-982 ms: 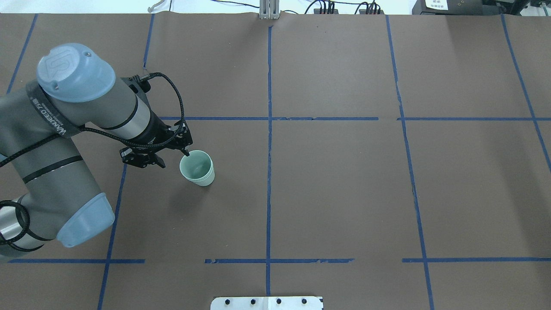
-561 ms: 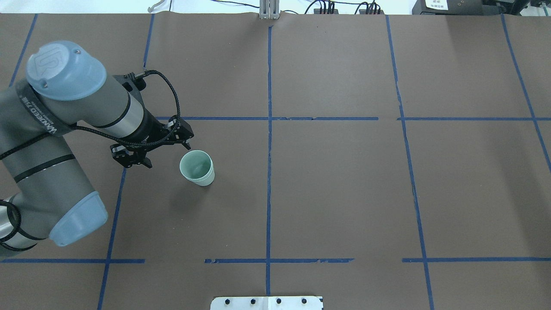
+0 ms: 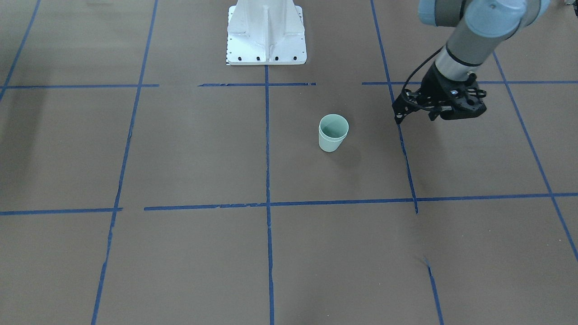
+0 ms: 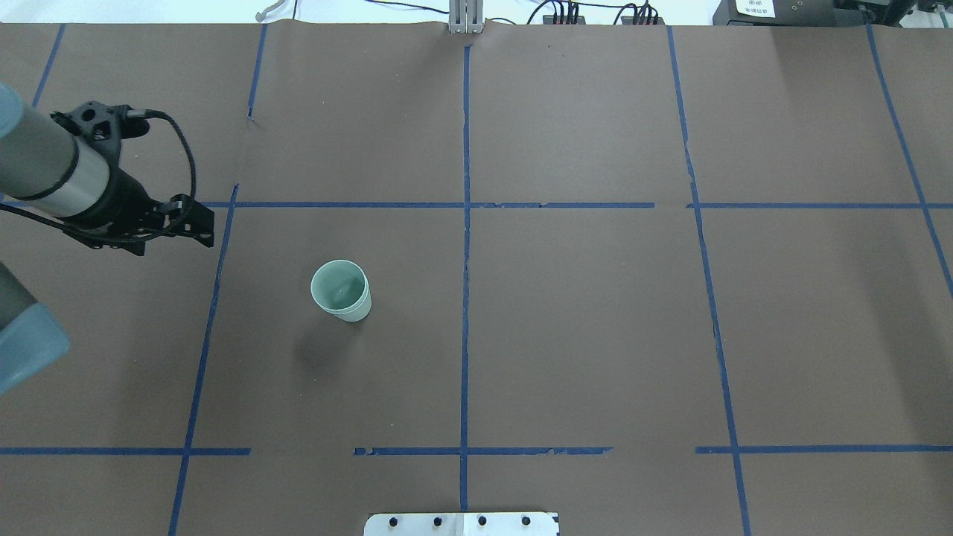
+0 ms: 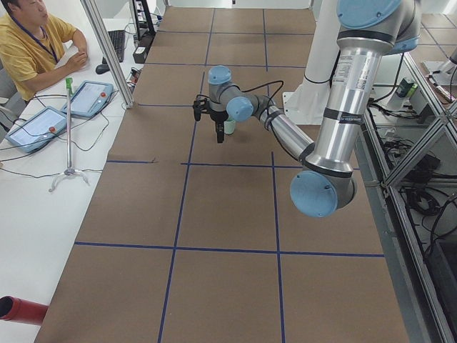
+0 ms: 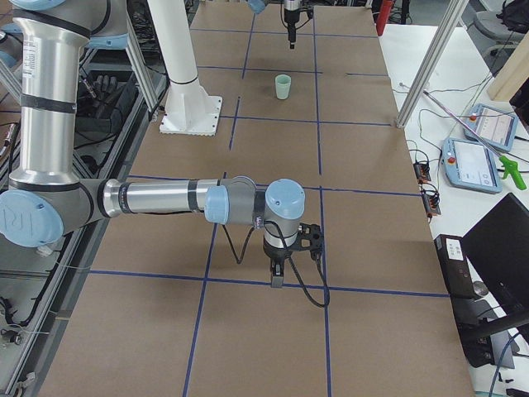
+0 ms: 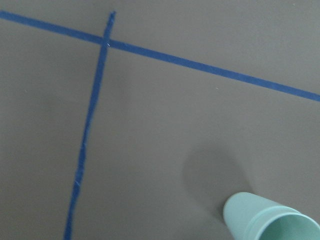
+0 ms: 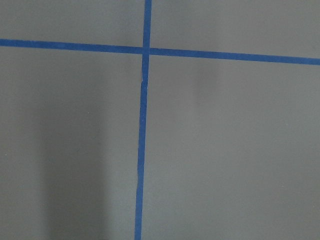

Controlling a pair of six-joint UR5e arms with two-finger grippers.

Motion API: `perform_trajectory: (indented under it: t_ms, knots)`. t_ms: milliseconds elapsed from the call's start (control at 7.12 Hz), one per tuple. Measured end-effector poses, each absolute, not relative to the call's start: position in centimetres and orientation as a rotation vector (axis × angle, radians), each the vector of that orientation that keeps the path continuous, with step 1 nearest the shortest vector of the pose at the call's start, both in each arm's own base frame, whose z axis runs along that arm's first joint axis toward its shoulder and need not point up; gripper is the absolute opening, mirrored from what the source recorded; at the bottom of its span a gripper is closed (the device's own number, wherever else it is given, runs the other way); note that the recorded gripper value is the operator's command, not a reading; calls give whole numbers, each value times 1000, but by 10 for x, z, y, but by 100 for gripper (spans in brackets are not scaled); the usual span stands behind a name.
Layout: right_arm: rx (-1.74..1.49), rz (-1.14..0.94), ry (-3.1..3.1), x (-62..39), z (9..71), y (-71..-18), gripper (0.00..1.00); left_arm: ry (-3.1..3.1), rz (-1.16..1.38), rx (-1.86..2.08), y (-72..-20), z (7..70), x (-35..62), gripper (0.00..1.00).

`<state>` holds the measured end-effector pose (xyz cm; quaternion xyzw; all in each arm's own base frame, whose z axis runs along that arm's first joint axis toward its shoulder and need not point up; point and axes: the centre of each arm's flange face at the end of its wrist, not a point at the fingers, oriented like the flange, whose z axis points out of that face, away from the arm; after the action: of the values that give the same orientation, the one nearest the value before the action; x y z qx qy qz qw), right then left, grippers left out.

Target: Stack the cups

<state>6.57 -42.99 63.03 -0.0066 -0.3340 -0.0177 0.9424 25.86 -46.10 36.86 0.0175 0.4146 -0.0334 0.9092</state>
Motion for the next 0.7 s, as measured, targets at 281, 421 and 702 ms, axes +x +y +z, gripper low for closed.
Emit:
perform_trajectory:
  t_ms: [281,421,702]
  knots:
    - [-13,-37,-681,66,630,-430,100,811,119,109,-471,442,163,100]
    - [-13,-36,-681,66,630,-430,100,785,172,125,-469,484,115,100]
    - [-14,-36,-681,66,630,-430,100,731,228,137,-454,576,17,100]
